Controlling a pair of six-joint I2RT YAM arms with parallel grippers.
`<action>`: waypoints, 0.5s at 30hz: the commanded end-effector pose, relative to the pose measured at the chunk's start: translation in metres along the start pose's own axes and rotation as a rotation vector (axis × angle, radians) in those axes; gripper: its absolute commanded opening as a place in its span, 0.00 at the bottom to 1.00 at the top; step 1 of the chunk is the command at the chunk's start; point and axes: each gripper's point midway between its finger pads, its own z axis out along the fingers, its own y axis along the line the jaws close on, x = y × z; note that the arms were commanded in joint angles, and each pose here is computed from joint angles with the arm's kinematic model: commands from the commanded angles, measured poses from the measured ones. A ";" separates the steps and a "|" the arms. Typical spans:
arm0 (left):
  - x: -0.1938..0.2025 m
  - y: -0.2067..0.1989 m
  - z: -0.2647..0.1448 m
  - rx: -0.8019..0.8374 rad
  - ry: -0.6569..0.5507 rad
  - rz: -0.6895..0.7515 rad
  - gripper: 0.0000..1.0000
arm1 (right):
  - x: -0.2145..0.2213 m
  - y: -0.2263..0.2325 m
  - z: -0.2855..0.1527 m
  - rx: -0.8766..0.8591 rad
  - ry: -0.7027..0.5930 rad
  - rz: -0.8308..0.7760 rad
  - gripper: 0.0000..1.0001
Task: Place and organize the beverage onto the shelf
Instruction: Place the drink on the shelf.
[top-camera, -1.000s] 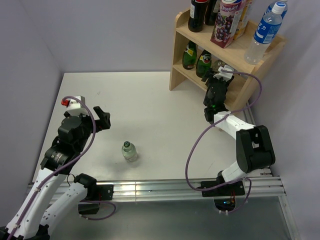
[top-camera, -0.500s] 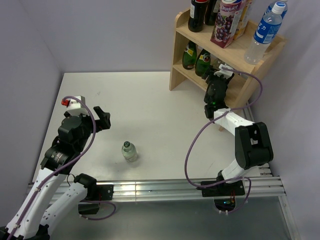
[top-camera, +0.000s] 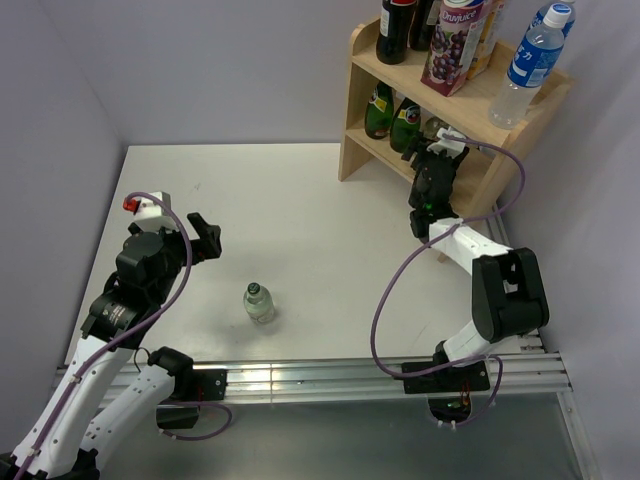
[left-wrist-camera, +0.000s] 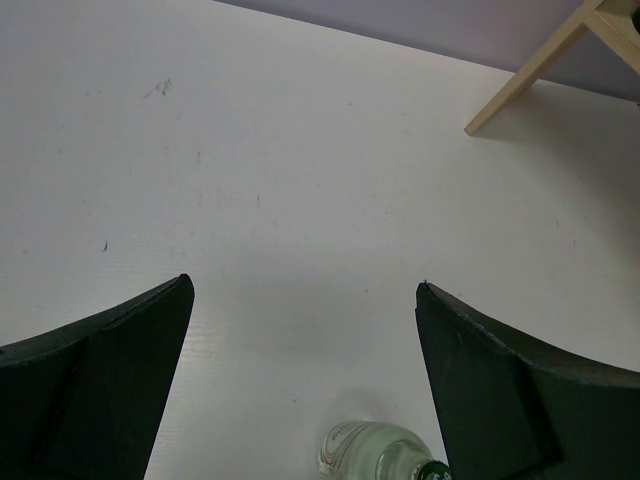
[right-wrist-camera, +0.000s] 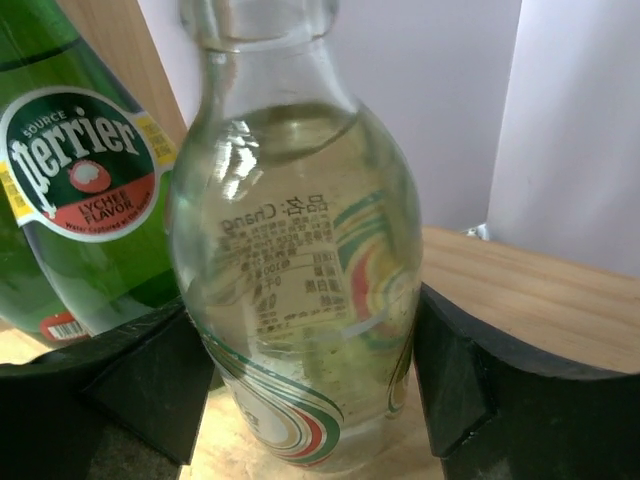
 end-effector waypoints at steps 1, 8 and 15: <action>-0.008 -0.005 -0.001 0.028 -0.031 -0.006 0.99 | 0.049 -0.008 -0.014 -0.008 0.165 -0.101 0.84; -0.008 -0.004 0.000 0.021 -0.029 -0.005 1.00 | 0.039 -0.009 -0.019 -0.005 0.156 -0.056 0.95; -0.008 -0.004 0.000 0.021 -0.030 -0.005 0.99 | 0.035 -0.009 -0.036 -0.044 0.156 -0.018 1.00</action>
